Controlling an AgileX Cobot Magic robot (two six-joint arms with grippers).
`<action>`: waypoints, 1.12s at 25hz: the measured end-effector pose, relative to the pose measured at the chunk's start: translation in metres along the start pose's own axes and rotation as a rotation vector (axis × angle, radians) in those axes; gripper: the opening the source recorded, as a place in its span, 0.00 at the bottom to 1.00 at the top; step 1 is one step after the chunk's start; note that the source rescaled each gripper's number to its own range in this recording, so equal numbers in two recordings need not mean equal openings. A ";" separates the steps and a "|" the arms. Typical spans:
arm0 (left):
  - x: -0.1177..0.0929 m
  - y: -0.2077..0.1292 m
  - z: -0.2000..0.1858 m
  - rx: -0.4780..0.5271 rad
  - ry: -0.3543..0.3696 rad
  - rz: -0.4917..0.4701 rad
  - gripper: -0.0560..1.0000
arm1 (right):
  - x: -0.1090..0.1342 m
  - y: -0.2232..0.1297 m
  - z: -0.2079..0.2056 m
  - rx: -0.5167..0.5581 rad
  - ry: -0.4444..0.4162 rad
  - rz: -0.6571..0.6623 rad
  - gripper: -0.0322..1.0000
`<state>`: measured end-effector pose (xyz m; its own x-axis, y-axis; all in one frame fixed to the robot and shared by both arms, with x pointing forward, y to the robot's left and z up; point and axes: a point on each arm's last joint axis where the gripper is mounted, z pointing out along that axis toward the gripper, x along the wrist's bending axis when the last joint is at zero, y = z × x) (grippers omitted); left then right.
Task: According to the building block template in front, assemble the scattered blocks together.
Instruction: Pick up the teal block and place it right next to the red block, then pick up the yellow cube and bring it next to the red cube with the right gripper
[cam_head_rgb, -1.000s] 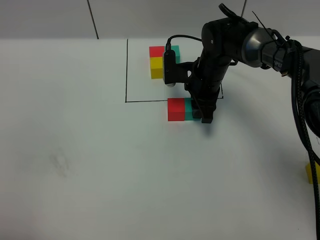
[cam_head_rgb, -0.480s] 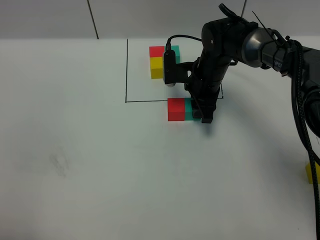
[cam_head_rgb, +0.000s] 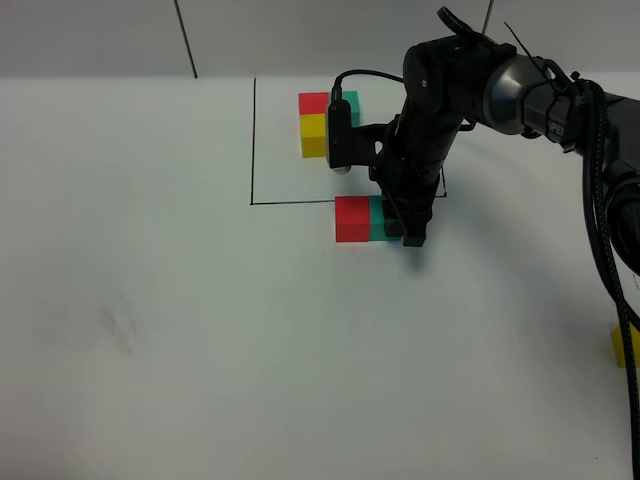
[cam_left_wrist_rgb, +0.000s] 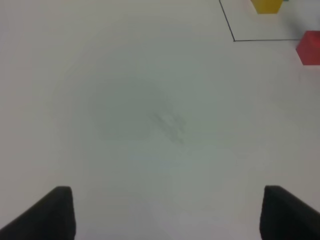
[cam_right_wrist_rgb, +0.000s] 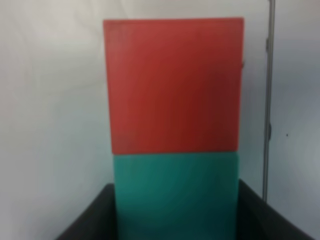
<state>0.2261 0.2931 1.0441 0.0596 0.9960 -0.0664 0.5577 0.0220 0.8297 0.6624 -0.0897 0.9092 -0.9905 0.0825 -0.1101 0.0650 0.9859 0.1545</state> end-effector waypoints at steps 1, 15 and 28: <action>0.000 0.000 0.000 0.000 0.000 0.000 0.70 | 0.000 0.000 0.000 0.000 0.000 0.000 0.29; 0.000 0.000 0.000 0.000 0.000 0.000 0.70 | -0.005 0.002 -0.008 -0.022 -0.063 0.073 0.43; 0.000 0.000 0.000 0.000 0.000 0.000 0.70 | 0.009 -0.060 -0.094 0.136 -0.086 0.691 0.84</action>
<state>0.2261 0.2931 1.0441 0.0596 0.9960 -0.0664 0.5577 0.0220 0.8297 0.6380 -0.1620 0.9909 -0.7044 0.7014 -0.1095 0.6952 0.7127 0.0934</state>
